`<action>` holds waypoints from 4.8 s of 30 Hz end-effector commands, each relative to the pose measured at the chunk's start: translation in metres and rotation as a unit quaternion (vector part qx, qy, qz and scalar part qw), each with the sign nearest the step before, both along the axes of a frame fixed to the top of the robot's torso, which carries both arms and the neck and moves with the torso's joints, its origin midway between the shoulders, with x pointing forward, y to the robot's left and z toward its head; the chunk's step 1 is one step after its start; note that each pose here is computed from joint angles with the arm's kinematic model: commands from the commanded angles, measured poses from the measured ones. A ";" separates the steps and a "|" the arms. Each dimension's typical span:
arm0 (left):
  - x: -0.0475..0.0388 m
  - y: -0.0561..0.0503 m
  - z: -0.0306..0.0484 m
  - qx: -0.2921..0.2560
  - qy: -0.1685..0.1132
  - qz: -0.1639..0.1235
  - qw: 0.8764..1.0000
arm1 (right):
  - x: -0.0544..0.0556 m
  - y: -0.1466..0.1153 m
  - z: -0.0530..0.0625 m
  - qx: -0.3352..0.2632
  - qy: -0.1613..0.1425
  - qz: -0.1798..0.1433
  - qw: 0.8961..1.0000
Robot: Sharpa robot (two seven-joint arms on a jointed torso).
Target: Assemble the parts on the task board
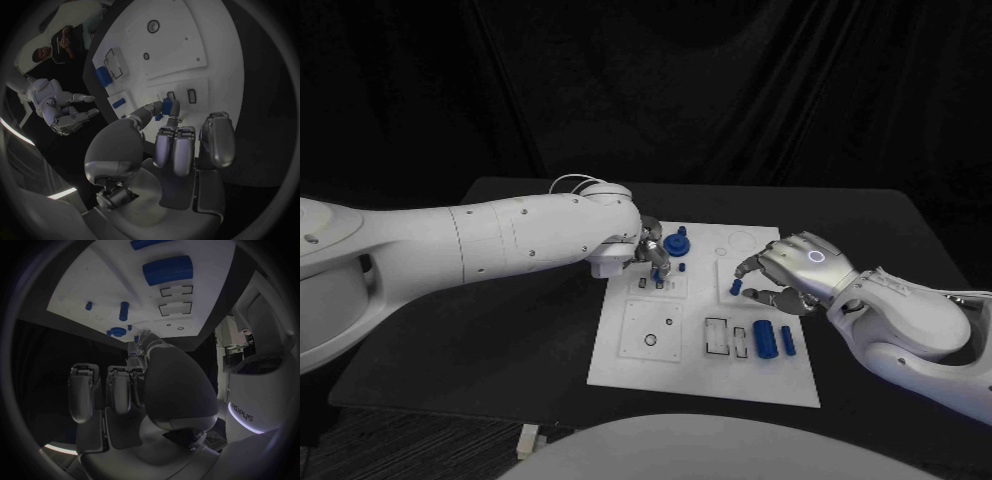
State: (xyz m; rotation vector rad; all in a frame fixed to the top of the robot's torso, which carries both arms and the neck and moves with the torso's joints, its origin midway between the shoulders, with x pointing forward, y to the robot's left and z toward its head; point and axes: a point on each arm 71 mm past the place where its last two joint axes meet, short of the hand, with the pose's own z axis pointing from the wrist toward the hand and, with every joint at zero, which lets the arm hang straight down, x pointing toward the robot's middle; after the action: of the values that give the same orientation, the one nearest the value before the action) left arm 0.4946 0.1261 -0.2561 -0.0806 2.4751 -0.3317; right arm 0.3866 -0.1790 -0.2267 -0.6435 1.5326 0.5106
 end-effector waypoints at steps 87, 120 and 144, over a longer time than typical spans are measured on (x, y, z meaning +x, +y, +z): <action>-0.0027 0.000 -0.0084 0.018 0.032 -0.027 0.999 | 0.000 0.001 -0.001 -0.003 0.000 -0.006 1.000; -0.0009 -0.004 -0.0101 0.024 0.035 -0.031 0.999 | 0.000 0.001 -0.002 -0.006 0.002 -0.004 1.000; 0.0037 0.000 -0.0105 0.034 0.023 -0.027 0.999 | -0.001 0.001 -0.003 -0.006 0.003 -0.004 1.000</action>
State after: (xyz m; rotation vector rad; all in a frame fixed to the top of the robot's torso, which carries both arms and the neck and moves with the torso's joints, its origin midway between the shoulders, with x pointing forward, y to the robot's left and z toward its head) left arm 0.4990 0.1276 -0.2659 -0.0012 2.5327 -0.2615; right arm 0.3861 -0.1776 -0.2288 -0.6468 1.5427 0.5086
